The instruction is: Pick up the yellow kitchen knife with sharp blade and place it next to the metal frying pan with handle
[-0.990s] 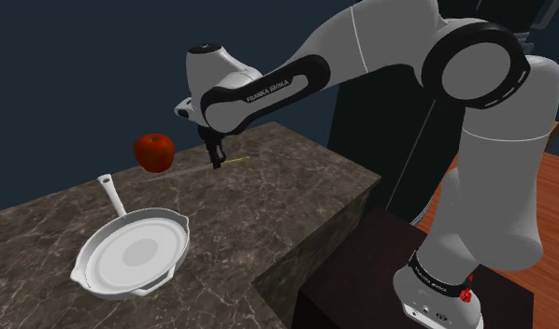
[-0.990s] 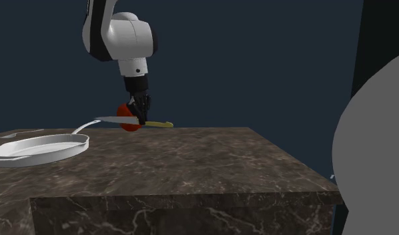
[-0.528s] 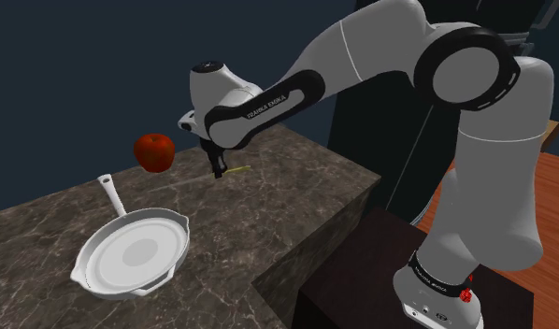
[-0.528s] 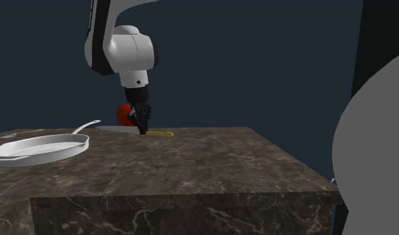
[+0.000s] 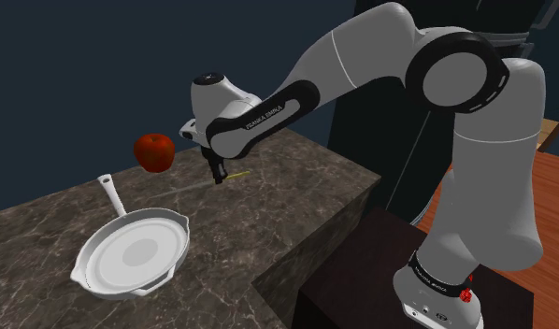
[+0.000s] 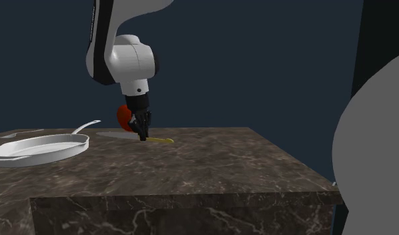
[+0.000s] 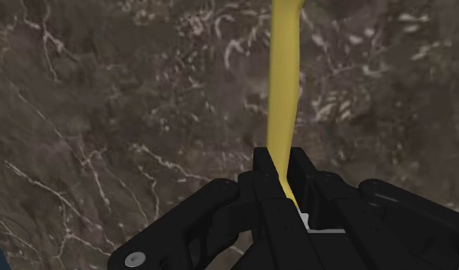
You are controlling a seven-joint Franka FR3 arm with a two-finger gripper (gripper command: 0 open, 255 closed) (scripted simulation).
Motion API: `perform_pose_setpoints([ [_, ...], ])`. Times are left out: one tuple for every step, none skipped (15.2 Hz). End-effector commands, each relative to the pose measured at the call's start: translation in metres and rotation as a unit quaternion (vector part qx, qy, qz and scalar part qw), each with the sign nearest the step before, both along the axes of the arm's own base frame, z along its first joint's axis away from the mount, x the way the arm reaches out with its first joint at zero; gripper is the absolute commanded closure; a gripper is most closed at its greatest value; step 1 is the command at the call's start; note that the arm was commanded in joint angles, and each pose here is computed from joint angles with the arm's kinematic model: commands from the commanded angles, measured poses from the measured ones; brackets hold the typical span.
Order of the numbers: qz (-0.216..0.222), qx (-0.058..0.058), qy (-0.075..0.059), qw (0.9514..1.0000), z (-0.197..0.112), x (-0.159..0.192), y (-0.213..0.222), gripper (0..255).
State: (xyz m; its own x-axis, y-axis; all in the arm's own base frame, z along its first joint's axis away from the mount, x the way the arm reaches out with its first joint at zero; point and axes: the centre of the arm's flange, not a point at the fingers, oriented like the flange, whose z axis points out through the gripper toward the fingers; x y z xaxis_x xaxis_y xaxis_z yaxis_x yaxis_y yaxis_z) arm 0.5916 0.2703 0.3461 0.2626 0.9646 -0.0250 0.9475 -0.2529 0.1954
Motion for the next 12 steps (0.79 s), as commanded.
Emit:
perform_pose_setpoints([
  [0.000, 0.000, 0.000, 1.0000, 0.000, 0.000, 0.000, 255],
  [0.000, 0.000, 0.000, 1.0000, 0.000, 0.000, 0.000, 255],
  [0.000, 0.000, 0.000, 1.0000, 0.000, 0.000, 0.000, 255],
  [0.000, 0.000, 0.000, 1.0000, 0.000, 0.000, 0.000, 0],
  [0.000, 0.000, 0.000, 1.0000, 0.000, 0.000, 0.000, 0],
  [0.000, 0.000, 0.000, 1.0000, 0.000, 0.000, 0.000, 0],
  [0.000, 0.000, 0.000, 1.0000, 0.000, 0.000, 0.000, 0],
  [0.000, 0.000, 0.000, 1.0000, 0.000, 0.000, 0.000, 0],
  [0.000, 0.000, 0.000, 1.0000, 0.000, 0.000, 0.000, 0],
  [0.000, 0.000, 0.000, 1.0000, 0.013, -0.002, 0.001, 0],
  [0.000, 0.000, 0.000, 1.0000, 0.026, -0.005, 0.002, 0],
  [0.000, 0.000, 0.000, 1.0000, 0.039, -0.007, 0.003, 0],
])
